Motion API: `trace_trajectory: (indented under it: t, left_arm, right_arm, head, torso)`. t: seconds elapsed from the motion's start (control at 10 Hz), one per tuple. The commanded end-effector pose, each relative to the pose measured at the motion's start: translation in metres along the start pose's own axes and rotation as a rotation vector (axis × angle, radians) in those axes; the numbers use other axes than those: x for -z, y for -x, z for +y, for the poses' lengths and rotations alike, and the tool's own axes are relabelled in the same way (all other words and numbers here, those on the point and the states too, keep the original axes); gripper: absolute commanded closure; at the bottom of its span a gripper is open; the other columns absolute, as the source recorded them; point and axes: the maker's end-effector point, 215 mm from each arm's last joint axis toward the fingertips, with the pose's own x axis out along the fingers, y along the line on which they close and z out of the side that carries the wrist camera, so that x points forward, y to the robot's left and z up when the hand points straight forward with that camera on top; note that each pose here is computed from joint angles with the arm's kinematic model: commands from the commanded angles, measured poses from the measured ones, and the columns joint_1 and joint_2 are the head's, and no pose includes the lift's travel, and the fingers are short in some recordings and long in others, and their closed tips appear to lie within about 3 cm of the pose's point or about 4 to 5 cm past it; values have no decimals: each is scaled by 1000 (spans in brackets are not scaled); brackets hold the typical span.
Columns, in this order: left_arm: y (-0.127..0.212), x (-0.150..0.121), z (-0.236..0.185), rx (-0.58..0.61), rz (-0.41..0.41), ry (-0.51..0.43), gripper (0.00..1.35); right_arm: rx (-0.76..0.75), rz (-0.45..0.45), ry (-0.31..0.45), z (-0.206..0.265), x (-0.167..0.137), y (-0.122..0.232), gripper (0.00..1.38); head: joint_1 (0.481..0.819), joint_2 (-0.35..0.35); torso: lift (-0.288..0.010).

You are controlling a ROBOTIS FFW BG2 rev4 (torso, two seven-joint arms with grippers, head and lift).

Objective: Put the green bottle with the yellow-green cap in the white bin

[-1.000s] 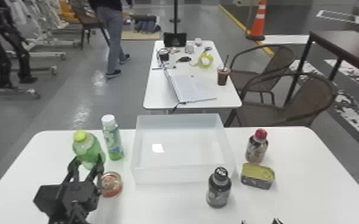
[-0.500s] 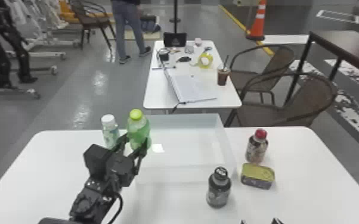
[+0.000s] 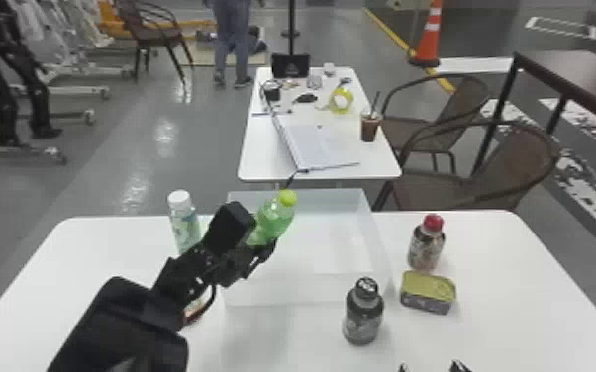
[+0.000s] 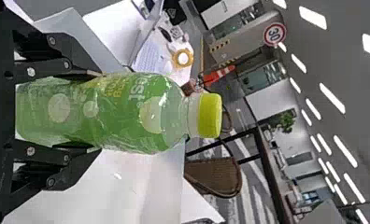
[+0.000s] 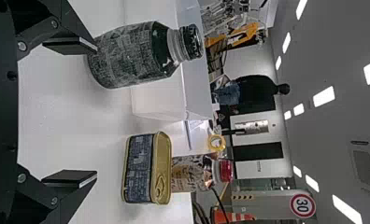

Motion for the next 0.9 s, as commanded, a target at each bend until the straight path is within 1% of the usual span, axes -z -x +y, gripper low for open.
trace_trajectory:
  t: [0.0, 0.1, 0.2, 0.3, 0.4, 0.5, 0.7, 0.8]
  left_arm:
    - [-4, 16, 3, 8, 88, -65, 510]
    - [-2, 23, 3, 9, 102, -74, 325]
    - [0, 24, 3, 3, 93, -67, 219]
    - [3, 24, 5, -2, 82, -65, 177]
    - [10, 27, 7, -14, 69, -40, 176]
    - [20, 35, 13, -41, 62, 3, 176]
    - [49, 47, 22, -111, 30, 80, 176]
    - [72, 66, 34, -154, 37, 98, 176]
  right_arm:
    - [0, -2, 0, 0, -1, -1, 329]
    - [-1, -2, 0, 0, -1, -1, 329]
    - [-1, -2, 0, 0, -1, -1, 328]
    - [-1, -2, 0, 0, -1, -1, 329]
    - [-1, -2, 0, 0, -1, -1, 329]
    - [-1, -1, 0, 0, 0, -1, 329]
    - [-1, -1, 0, 0, 0, 0, 329]
    - [-1, -1, -2, 0, 0, 0, 329]
  head:
    - [549, 0]
    - [549, 0]
    - [549, 0]
    - [549, 0]
    - [549, 0]
    - [549, 0]
    - [549, 0]
    - [549, 0]
  torso:
    - [-100]
    - [-100]
    - [-100]
    - [-100]
    - [-100]
    - [-100]
    - [-100]
    - [-100]
